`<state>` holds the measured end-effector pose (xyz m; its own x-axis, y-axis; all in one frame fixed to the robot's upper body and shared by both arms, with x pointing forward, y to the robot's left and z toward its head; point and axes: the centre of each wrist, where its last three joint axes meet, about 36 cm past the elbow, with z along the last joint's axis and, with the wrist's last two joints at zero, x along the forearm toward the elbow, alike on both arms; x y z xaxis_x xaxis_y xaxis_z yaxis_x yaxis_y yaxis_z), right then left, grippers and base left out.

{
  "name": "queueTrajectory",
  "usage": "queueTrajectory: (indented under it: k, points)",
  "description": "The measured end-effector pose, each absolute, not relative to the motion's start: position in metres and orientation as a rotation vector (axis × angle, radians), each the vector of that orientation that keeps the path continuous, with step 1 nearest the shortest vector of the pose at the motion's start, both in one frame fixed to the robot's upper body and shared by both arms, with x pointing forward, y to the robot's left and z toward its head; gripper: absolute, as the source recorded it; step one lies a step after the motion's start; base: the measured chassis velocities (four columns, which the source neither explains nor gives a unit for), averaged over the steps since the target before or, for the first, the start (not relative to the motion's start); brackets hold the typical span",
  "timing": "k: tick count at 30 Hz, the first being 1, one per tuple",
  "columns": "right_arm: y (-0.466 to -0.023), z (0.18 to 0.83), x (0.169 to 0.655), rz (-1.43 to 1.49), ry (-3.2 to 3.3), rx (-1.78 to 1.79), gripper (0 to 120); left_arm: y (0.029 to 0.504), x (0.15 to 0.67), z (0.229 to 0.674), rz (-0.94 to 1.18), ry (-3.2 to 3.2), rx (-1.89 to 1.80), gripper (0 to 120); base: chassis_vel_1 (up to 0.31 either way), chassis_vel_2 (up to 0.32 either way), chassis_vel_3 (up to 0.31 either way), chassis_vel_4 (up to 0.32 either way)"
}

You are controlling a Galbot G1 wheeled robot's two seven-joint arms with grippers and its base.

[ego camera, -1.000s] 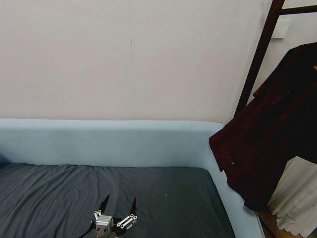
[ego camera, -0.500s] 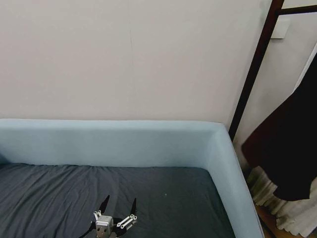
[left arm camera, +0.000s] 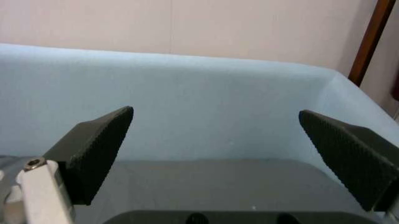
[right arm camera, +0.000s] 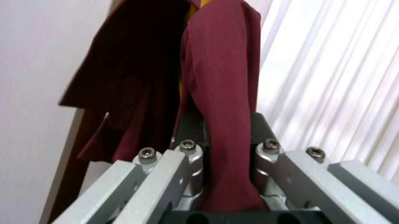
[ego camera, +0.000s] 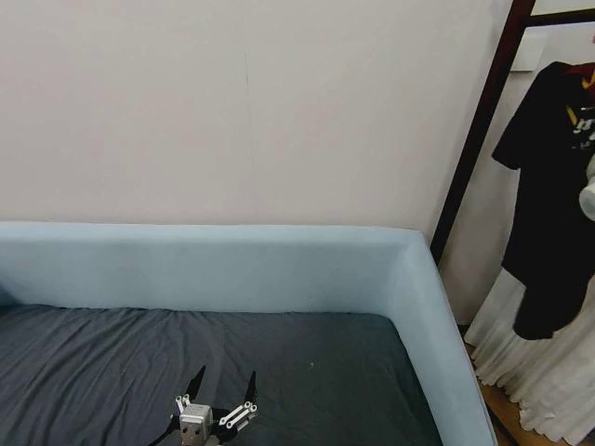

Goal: Pick up the clothes from the sofa and hang them on the clothes hanger.

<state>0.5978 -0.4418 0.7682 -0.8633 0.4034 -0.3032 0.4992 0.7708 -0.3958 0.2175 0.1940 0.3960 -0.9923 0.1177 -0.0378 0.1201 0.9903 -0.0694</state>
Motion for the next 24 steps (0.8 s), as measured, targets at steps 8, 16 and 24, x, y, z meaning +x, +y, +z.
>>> queueTrajectory:
  k: [8, 16, 24]
  points:
    - [-0.428, 0.821, 0.627, -0.807, 2.801, 0.896, 9, 0.194, 0.217, 0.396, -0.111, 3.101, 0.186, 100, 0.000, 0.000, 0.000, 0.000]
    - [-0.413, 0.848, 0.634, -0.787, 2.843, 0.978, 9, 0.194, 0.217, 0.396, -0.111, 3.101, 0.186, 100, 0.000, 0.000, 0.000, 0.000]
    - [-0.391, 0.874, 0.651, -0.710, 2.872, 0.986, 9, 0.194, 0.217, 0.396, -0.111, 3.101, 0.187, 100, 0.000, 0.000, 0.000, 0.000]
